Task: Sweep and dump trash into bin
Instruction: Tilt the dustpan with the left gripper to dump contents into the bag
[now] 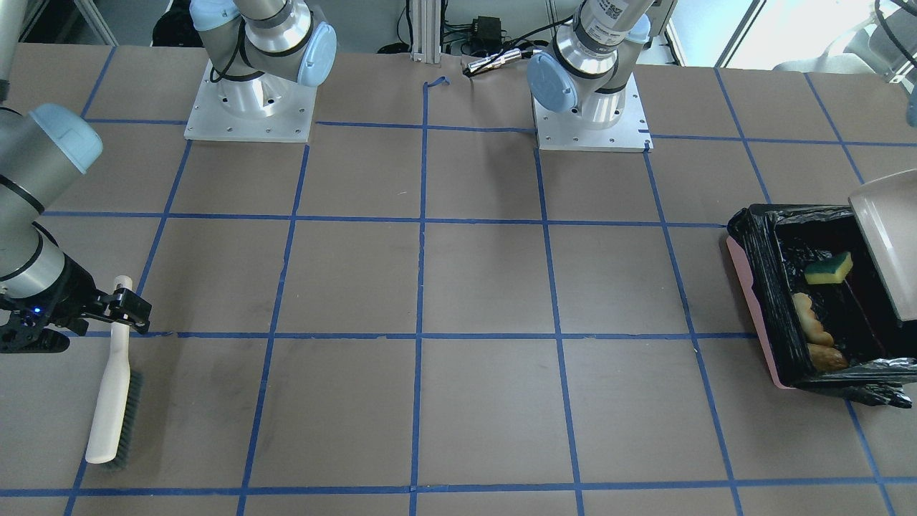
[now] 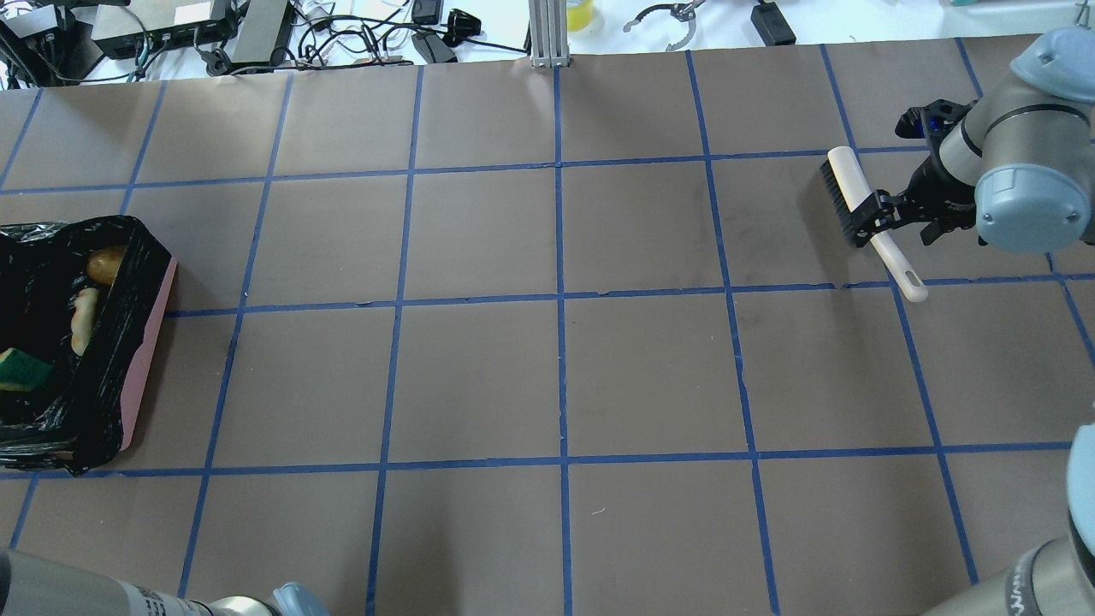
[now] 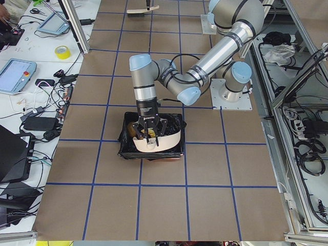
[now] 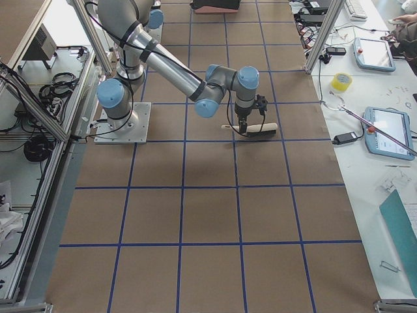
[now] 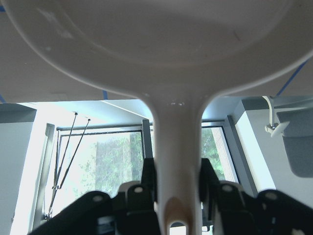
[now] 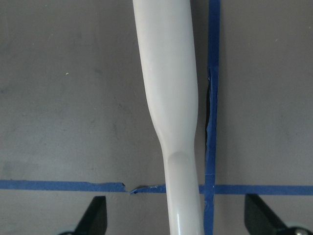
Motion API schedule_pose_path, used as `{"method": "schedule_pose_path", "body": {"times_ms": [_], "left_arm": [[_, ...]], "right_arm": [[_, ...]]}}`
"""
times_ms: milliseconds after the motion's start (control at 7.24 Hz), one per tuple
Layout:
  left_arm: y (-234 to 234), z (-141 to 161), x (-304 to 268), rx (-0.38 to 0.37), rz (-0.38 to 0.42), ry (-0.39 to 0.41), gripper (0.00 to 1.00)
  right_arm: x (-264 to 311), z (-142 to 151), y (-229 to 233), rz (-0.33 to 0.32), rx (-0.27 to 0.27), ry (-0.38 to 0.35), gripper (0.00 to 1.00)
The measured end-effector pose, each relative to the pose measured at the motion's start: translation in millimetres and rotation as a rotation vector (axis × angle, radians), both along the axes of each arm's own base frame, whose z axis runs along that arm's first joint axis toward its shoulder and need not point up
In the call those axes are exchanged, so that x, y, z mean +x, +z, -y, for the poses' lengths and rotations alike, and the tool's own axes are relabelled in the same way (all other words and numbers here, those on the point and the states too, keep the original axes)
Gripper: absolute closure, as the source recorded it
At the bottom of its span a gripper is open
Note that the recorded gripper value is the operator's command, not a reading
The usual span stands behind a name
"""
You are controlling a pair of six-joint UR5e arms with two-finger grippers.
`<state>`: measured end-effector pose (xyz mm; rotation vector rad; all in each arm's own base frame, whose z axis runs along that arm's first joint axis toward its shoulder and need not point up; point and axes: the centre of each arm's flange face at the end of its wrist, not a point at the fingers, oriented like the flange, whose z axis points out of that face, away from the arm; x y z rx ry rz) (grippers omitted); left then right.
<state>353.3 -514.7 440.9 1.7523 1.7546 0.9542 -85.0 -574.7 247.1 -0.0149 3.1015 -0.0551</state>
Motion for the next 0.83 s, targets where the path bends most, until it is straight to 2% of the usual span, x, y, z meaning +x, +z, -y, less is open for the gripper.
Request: {"method": "schedule_pose_path", "body": {"times_ms": [138, 276, 414, 552, 690, 829], "left_arm": [[12.0, 7.9, -14.5, -0.039, 0.036, -0.036, 1.0], [28.3, 18.4, -32.9, -0.144, 0.051, -0.103, 1.0], [40.1, 31.5, -52.1, -0.27, 0.016, -0.203, 1.0], [45.4, 46.1, -67.9, -0.397, -0.062, -0.302, 1.0], [47.4, 58.7, -78.6, -0.498, -0.138, -0.367, 1.0], [45.0, 71.0, -89.9, -0.568, -0.208, -0.403, 1.0]], "right_arm": [[0.5, -1.7, -3.0, 0.002, 0.008, -0.001, 0.01], [1.7, -4.8, -7.4, 0.006, 0.02, -0.005, 0.01], [2.7, -7.4, -11.0, 0.01, 0.031, -0.017, 0.01], [3.4, -9.2, -12.9, 0.012, 0.037, -0.031, 0.0], [3.1, -8.6, -10.1, 0.009, 0.033, -0.035, 0.0], [1.4, -4.2, 1.6, 0.003, 0.026, -0.033, 0.0]]}}
